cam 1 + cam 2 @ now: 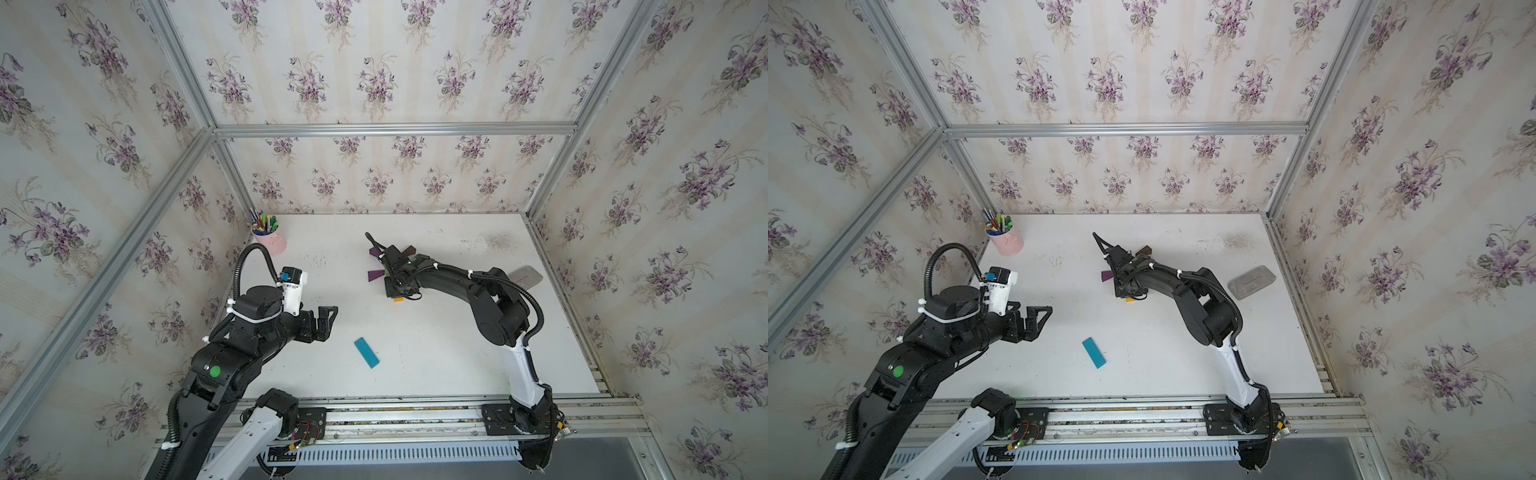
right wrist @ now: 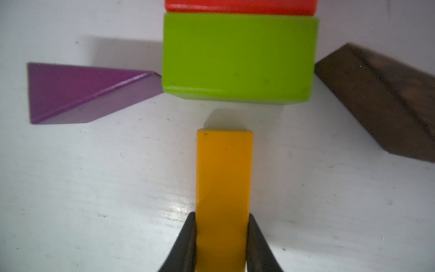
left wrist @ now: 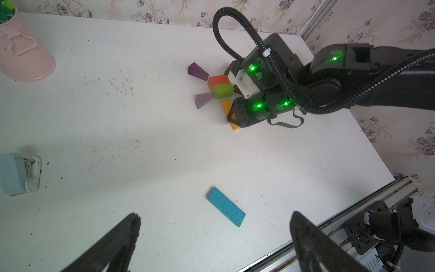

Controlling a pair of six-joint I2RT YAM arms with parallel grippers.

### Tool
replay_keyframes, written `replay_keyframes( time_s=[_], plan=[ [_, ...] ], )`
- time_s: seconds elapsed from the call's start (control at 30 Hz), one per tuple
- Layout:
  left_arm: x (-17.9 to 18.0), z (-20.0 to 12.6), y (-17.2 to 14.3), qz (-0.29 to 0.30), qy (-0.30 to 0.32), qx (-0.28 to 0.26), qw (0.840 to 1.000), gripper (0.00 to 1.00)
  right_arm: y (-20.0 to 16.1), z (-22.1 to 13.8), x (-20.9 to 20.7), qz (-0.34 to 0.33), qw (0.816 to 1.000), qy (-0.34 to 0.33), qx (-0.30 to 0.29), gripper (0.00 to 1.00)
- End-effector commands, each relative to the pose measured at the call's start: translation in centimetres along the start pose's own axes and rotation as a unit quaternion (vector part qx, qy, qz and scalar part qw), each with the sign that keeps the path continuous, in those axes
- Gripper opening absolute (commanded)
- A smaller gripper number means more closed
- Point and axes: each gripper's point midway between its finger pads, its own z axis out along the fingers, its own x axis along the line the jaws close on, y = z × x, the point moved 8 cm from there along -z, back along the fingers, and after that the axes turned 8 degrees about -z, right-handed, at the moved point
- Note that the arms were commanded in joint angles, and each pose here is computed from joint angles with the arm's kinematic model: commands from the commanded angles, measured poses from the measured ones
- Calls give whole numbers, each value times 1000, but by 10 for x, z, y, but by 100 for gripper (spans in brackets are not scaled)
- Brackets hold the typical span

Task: Assemble a small pinwheel with building blocks
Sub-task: Assemble the building block at the center of the board.

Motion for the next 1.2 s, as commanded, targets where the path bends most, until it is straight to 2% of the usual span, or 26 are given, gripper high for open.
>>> replay_keyframes(
  time_s=[0.0, 0.17, 0.23, 0.3, 0.4, 0.5, 0.57, 0.63, 0.73, 0.87, 1.03, 1.17],
  plan=[
    [0, -1, 1, -7, -1, -4, 1000, 100, -8, 5, -3, 0, 1000, -13, 20, 26],
    [-1, 1, 0, -6, -3, -1, 1000, 100, -13, -11, -4, 1, 1000, -1, 12, 49],
    [-1, 2, 1, -8, -5, 0, 1000, 100, -17, -26, -6, 3, 1000, 1, 1, 63],
    [-2, 1, 2, -7, -6, -2, 1000, 100, -22, -47, -6, 7, 1000, 7, -23, 67],
    [-1, -2, 3, 0, -3, -8, 1000, 100, -36, -81, -3, 9, 997, 36, -65, 69],
    [0, -11, 1, -12, 7, 2, 1000, 100, -55, -100, 14, -25, 990, 109, -86, 66],
    [2, -15, -6, -33, 13, 21, 999, 100, -70, -104, 36, -81, 982, 148, -85, 65],
    [2, -23, -12, -53, 11, 29, 998, 100, -84, -96, 55, -122, 979, 151, -69, 65],
    [0, -53, -9, -60, 8, -4, 998, 100, -100, -82, 80, -157, 972, 169, -52, 65],
    [2, -89, -3, -55, 29, -54, 997, 100, -108, -73, 98, -187, 971, 147, -40, 66],
    [0, -98, 0, -56, 30, -58, 996, 100, -123, -71, 118, -241, 962, 127, -27, 66],
    [-1, -106, 2, -54, 28, -72, 996, 100, -133, -64, 114, -248, 964, 96, -8, 65]
  ],
)
